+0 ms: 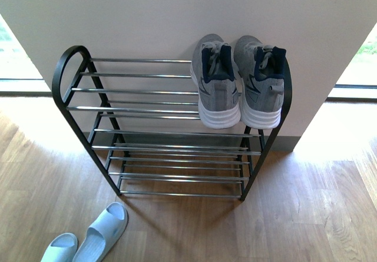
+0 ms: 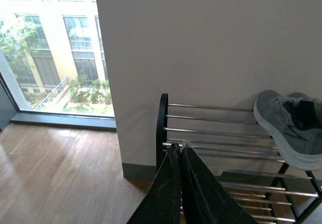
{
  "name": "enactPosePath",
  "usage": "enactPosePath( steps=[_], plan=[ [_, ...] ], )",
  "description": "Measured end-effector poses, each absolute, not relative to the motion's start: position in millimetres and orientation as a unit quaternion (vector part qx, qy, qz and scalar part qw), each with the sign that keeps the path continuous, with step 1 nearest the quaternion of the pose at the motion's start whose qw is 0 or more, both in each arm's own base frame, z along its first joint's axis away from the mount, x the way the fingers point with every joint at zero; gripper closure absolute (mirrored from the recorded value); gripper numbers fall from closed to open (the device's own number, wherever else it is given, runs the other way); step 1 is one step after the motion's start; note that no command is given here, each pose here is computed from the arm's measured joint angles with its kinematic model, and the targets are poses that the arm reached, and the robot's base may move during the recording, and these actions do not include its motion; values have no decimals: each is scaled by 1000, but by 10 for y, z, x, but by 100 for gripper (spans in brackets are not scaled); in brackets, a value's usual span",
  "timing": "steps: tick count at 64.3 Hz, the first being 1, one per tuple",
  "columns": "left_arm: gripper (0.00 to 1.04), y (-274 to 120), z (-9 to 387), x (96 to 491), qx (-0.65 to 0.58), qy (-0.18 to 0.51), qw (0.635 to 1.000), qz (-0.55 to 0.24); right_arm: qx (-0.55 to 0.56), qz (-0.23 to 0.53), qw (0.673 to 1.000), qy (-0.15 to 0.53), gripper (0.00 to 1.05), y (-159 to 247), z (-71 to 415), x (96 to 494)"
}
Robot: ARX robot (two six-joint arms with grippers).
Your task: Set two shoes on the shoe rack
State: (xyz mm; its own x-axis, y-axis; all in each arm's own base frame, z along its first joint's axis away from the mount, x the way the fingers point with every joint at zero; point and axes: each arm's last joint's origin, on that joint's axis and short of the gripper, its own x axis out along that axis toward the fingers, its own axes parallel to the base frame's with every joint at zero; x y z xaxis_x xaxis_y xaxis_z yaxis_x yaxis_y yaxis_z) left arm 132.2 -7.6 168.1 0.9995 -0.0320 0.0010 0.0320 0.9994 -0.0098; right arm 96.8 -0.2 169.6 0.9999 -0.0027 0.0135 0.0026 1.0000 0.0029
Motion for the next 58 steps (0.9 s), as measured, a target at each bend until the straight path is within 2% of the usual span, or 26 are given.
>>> enactPosePath(
  steps=[58],
  plan=[
    [104,-3,1674,981,-4,0,1000,-3,2,-2,1000,-7,9,-2,1697,967]
  ],
)
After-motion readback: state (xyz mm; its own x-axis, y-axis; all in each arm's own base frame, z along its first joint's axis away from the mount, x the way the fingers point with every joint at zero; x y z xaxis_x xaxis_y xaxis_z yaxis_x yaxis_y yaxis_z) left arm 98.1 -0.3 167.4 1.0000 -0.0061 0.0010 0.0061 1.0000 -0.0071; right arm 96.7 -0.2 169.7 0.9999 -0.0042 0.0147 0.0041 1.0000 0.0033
